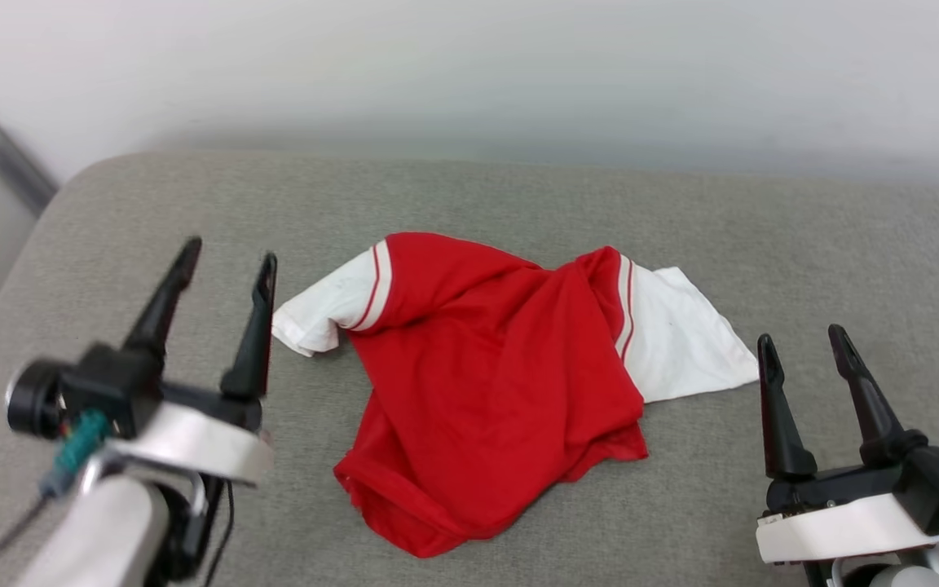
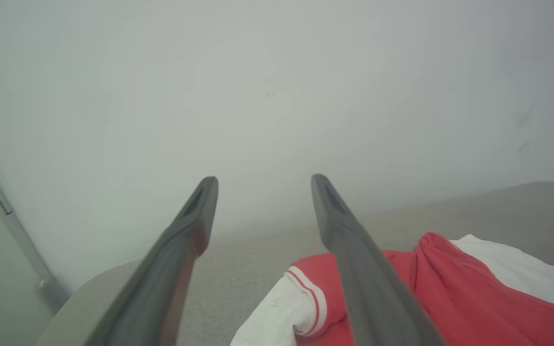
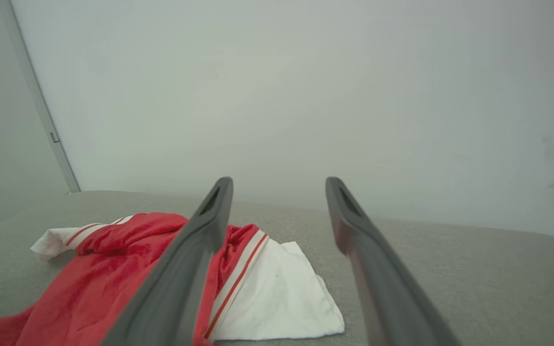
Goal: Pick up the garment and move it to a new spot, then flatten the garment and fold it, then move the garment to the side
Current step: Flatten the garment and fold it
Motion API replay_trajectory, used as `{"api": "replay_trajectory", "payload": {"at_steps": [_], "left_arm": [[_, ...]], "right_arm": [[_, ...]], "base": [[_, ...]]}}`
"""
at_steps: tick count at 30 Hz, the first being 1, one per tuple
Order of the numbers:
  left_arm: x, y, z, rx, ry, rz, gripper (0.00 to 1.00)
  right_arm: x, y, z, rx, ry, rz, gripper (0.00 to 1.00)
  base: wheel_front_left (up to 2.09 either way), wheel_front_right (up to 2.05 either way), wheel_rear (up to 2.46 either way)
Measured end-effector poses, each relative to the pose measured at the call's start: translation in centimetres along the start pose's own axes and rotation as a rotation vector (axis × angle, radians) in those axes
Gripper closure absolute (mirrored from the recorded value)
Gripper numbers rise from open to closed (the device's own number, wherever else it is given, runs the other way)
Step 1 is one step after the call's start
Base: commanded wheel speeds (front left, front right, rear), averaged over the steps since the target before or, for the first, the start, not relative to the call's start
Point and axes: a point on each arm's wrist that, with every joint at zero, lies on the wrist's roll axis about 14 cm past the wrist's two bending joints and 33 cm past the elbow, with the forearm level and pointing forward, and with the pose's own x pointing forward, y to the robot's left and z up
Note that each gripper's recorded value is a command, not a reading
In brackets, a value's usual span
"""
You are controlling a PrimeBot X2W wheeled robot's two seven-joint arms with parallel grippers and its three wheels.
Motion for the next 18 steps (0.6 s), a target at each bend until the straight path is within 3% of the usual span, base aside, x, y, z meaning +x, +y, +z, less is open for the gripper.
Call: {"api": "replay_trajectory", "payload": {"at_steps": [9,13,18], "left_arm": [[-5.9,-2.1,-0.8,-0.016,0.008,0.082,0.0],[-6.5,-1.9,-1.0,-0.033,0.012,0.109,0.0],[-6.5,-1.9,-1.7,-0.034,0.026,0.106,0.0]], "right_arm": [[0.4,3.5,-1.7,0.019,0.09,0.103,0.0],[0.8,5.3,-4.6,-0.038,0.29,0.225,0.0],[0.1,7.0,-9.3,-0.122,0.653,0.397,0.0]], "base": [[0.0,0.0,0.0],[0.0,0.0,0.0],[0.0,0.0,0.0]]}}
